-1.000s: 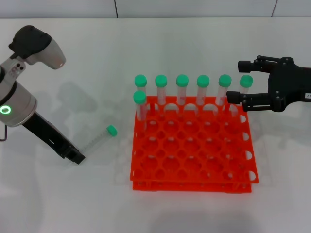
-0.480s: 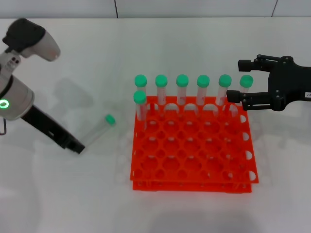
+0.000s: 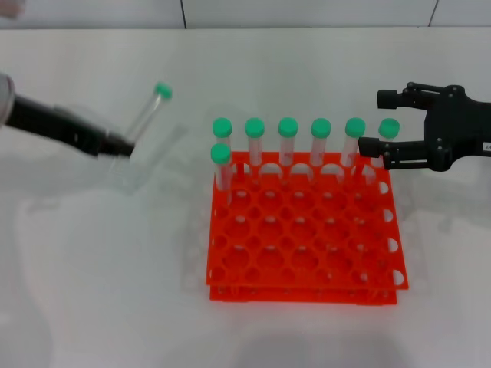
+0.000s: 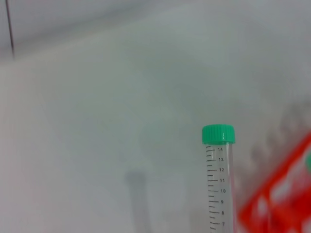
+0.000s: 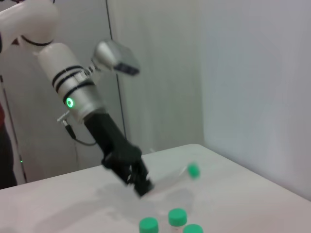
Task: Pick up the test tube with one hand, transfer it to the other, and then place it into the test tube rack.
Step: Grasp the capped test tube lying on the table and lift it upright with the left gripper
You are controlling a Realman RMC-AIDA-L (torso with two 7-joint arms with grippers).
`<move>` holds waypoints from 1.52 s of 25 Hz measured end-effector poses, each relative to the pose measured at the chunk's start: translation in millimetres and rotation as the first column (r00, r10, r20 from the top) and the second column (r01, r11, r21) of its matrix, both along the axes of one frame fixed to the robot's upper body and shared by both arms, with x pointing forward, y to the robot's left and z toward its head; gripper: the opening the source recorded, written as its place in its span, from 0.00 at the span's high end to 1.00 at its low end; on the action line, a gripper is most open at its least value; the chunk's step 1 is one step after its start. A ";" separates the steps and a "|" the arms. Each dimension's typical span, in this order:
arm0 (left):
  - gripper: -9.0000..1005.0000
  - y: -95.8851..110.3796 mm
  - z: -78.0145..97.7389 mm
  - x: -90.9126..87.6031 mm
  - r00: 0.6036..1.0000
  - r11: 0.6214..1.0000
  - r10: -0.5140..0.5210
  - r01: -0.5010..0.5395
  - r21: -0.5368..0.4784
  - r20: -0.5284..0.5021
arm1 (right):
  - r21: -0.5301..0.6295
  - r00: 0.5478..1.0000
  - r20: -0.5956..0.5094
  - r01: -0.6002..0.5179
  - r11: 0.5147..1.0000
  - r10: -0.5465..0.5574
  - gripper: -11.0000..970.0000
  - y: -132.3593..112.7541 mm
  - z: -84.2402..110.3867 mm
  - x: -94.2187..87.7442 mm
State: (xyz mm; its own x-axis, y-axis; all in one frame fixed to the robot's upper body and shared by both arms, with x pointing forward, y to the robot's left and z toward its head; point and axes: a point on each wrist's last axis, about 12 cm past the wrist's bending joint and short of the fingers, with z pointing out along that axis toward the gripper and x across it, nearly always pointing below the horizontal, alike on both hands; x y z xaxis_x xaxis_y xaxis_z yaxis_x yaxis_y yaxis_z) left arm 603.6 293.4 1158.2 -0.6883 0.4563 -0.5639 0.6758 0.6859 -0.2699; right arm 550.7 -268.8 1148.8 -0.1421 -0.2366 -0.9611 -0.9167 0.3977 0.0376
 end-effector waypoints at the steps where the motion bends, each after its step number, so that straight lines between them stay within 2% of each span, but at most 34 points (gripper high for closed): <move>1: 0.80 1.7 4.4 0.6 0.999 0.999 0.006 -0.005 -0.038 0.042 | 0.001 1.000 0.000 0.004 1.000 -0.004 0.11 -0.4 -0.3 0.0; 7: 0.80 2.1 22.6 5.9 0.968 0.972 0.042 0.018 -0.234 0.248 | 0.002 1.000 -0.002 0.020 1.000 -0.020 0.11 -1.8 -1.6 0.6; 10: 0.80 -7.1 27.1 7.9 0.936 0.944 0.045 0.075 -0.323 0.348 | 0.003 1.000 -0.002 0.023 1.000 -0.023 0.11 -2.3 -1.5 0.7; 13: 0.80 -19.5 26.2 8.9 0.914 0.916 0.028 0.140 -0.377 0.405 | 0.006 1.000 0.000 0.028 1.000 -0.028 0.11 -3.5 -1.0 1.0; 14: 0.80 -30.4 25.2 10.4 0.903 0.894 0.018 0.178 -0.411 0.429 | 0.007 1.000 0.000 0.029 1.000 -0.029 0.11 -3.7 -0.8 1.1; 22: 0.80 -65.7 19.4 13.8 0.895 0.851 -0.055 0.274 -0.448 0.443 | 0.017 0.999 0.014 0.034 0.999 -0.035 0.11 -5.9 3.3 1.3; 28: 0.80 -87.0 14.4 9.2 0.889 0.829 -0.156 0.355 -0.433 0.430 | 0.022 0.999 0.021 0.045 0.999 -0.045 0.11 -9.1 5.5 1.9; 29: 0.80 -94.7 10.4 5.3 0.884 0.822 -0.204 0.387 -0.417 0.420 | 0.023 0.999 0.022 0.047 0.999 -0.048 0.11 -9.9 5.7 2.0; 38: 0.80 -93.4 -1.4 -1.9 0.876 0.817 -0.233 0.412 -0.404 0.422 | 0.048 0.996 0.032 0.081 0.996 -0.082 0.11 -25.9 10.6 -2.0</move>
